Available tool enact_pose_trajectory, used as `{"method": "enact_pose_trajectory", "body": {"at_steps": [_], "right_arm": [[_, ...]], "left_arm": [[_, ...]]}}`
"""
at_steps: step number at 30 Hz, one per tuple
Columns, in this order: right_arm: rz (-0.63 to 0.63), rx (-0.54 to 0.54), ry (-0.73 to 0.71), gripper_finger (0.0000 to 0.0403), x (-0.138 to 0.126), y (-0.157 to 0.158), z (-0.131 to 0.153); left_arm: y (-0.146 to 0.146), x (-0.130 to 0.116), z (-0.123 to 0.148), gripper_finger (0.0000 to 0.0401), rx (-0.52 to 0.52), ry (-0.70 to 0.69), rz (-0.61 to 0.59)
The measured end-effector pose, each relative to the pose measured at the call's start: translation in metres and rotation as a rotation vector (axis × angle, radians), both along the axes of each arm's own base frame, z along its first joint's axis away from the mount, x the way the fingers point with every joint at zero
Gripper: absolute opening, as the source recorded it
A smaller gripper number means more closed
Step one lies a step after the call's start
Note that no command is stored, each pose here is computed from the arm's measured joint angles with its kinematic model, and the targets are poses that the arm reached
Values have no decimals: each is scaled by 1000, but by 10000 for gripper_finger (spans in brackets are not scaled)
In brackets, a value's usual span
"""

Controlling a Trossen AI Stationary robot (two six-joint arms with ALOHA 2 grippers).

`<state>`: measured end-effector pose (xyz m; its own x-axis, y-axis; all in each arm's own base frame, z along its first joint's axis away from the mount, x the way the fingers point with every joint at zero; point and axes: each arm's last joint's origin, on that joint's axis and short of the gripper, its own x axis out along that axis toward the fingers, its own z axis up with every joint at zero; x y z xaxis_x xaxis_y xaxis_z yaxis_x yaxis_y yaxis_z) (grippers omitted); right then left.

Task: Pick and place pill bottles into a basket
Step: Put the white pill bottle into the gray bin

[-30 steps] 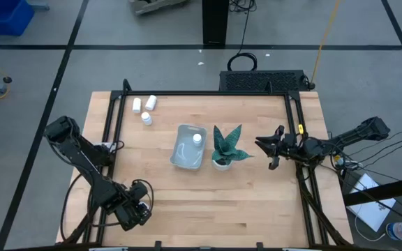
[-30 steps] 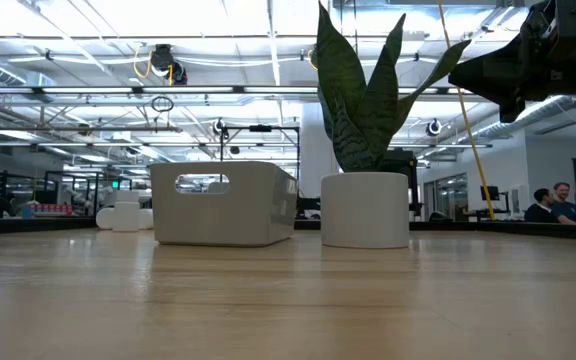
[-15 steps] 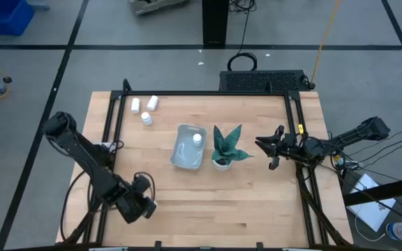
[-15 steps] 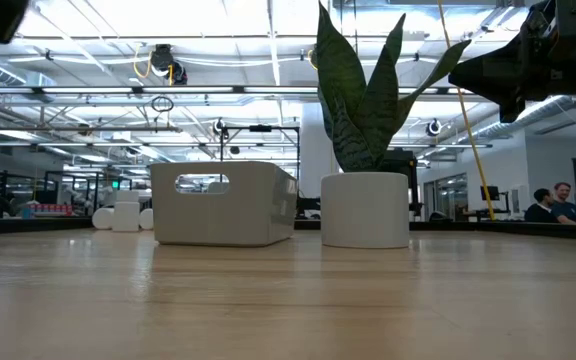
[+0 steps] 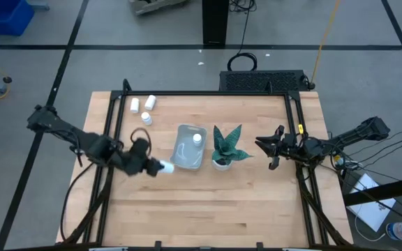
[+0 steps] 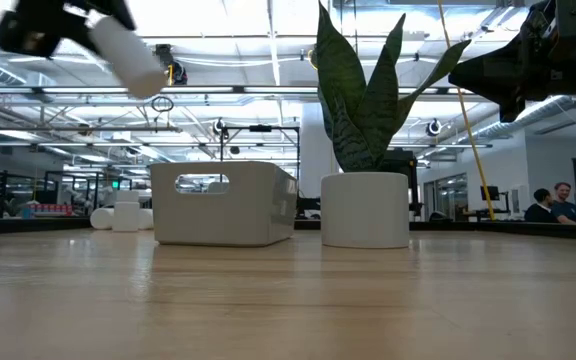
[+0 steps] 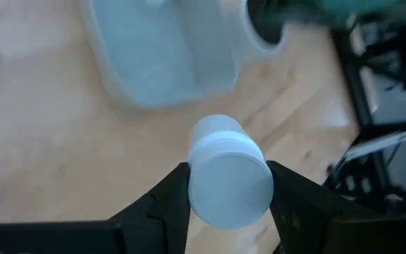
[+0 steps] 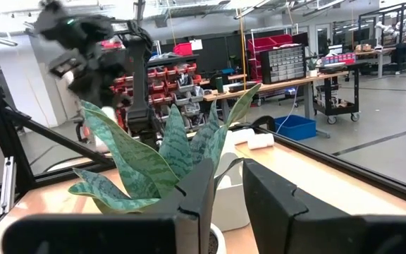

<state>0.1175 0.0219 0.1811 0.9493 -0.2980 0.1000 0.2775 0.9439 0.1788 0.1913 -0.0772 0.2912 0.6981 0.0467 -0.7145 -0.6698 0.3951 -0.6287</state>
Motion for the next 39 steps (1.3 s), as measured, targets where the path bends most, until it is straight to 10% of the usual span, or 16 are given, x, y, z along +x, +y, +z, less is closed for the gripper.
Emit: {"method": "enact_pose_trajectory", "body": {"at_steps": [9, 20, 39], "right_arm": [[0, 0, 0, 71, 0, 0, 0], [0, 0, 0, 71, 0, 0, 0], [0, 0, 0, 71, 0, 0, 0]], "left_arm": [[53, 22, 23, 166, 94, -97, -31], [98, 76, 17, 166, 170, 155, -256], [96, 155, -46, 171, 268, 484, -523]]}}
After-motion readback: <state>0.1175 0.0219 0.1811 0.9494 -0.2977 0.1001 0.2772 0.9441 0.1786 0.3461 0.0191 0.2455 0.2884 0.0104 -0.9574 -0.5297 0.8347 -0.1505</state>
